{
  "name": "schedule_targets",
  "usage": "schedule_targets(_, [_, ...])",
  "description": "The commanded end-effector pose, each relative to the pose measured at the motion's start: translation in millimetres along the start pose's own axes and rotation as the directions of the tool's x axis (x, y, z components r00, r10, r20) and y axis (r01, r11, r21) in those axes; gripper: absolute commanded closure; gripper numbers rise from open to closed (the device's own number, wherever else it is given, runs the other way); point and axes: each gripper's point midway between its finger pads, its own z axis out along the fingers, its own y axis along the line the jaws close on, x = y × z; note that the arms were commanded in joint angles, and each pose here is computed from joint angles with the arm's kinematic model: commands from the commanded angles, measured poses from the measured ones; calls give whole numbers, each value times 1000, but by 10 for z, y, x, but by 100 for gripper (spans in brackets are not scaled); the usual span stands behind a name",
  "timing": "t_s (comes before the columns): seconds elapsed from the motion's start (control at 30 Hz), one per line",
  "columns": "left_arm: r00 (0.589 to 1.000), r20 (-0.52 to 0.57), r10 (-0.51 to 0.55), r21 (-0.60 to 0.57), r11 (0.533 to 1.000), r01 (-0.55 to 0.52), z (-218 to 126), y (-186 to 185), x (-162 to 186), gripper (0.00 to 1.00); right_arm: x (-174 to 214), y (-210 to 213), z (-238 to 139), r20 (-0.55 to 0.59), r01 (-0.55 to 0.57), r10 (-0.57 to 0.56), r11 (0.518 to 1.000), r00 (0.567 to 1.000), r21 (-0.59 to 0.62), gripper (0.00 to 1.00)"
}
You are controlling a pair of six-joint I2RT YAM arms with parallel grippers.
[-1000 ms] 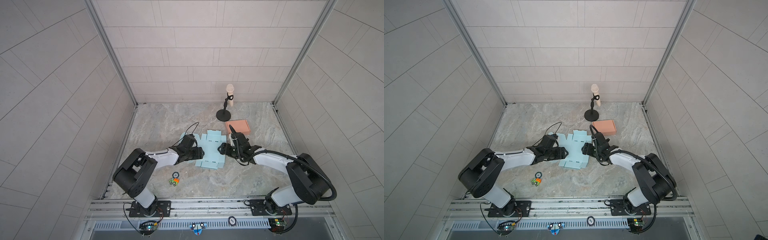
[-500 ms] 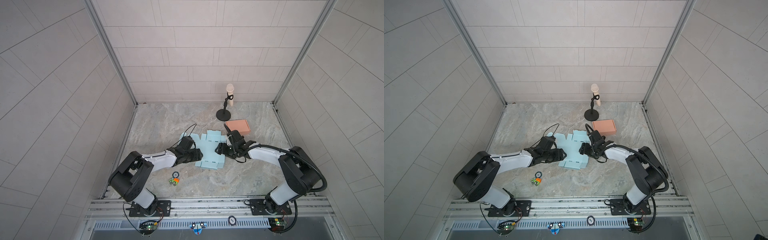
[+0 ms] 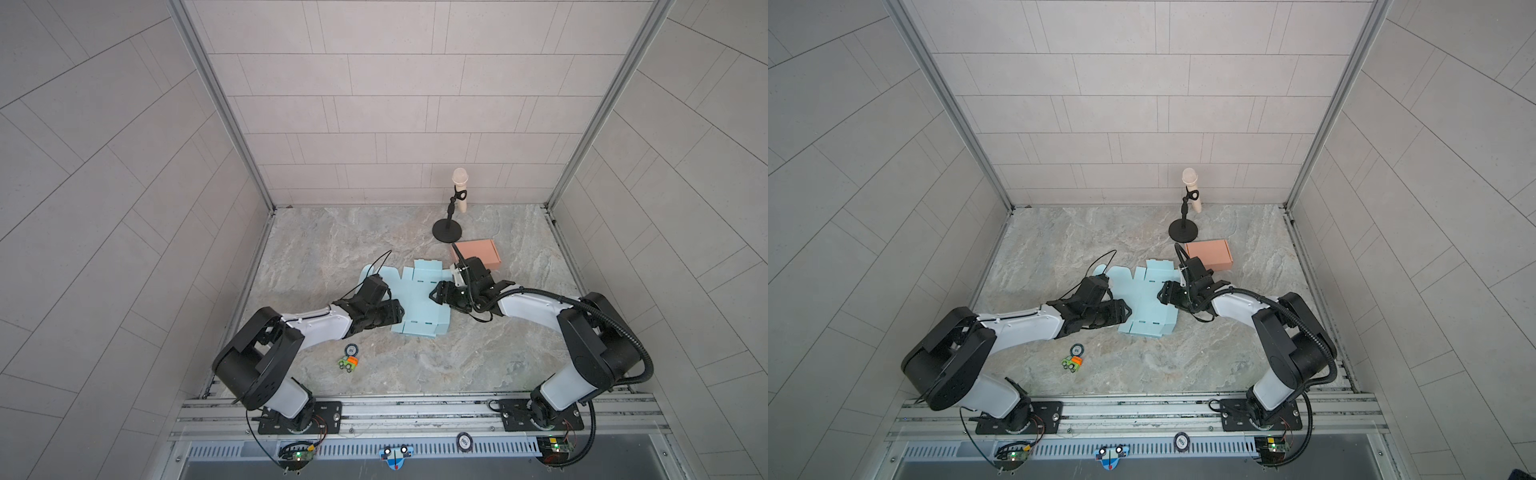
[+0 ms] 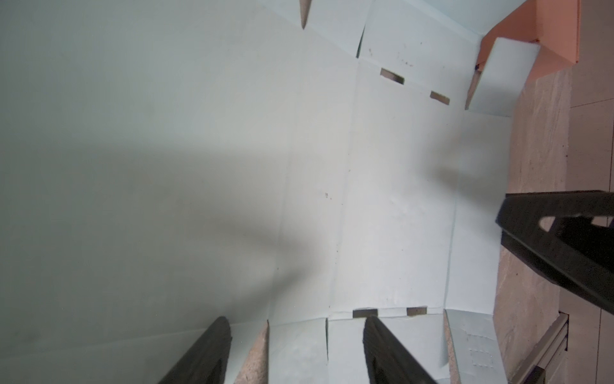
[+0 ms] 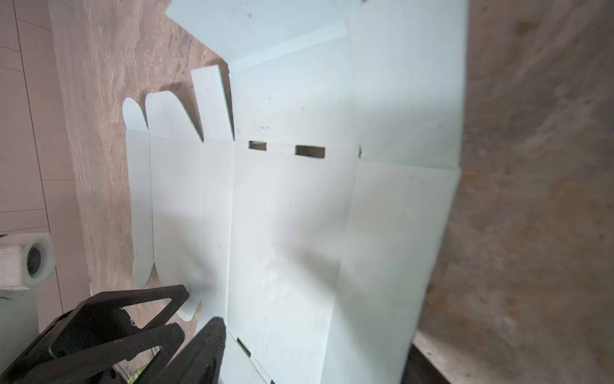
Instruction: Fold the paper box
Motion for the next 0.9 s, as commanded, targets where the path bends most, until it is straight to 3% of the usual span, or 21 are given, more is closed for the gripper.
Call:
schedule_targets(0.0, [997, -80, -4, -44, 999, 0, 61, 31, 181, 33, 3, -87, 18, 3, -25, 25, 1000, 1000, 7, 35])
schedule_targets(0.3, [989, -148, 19, -25, 999, -23, 123, -91, 306, 33, 42, -197, -12, 15, -36, 36, 998, 999, 42, 70])
schedule_targets(0.87, [989, -142, 34, -24, 999, -37, 113, -52, 334, 33, 49, -304, -68, 18, -11, 10, 994, 1000, 109, 78])
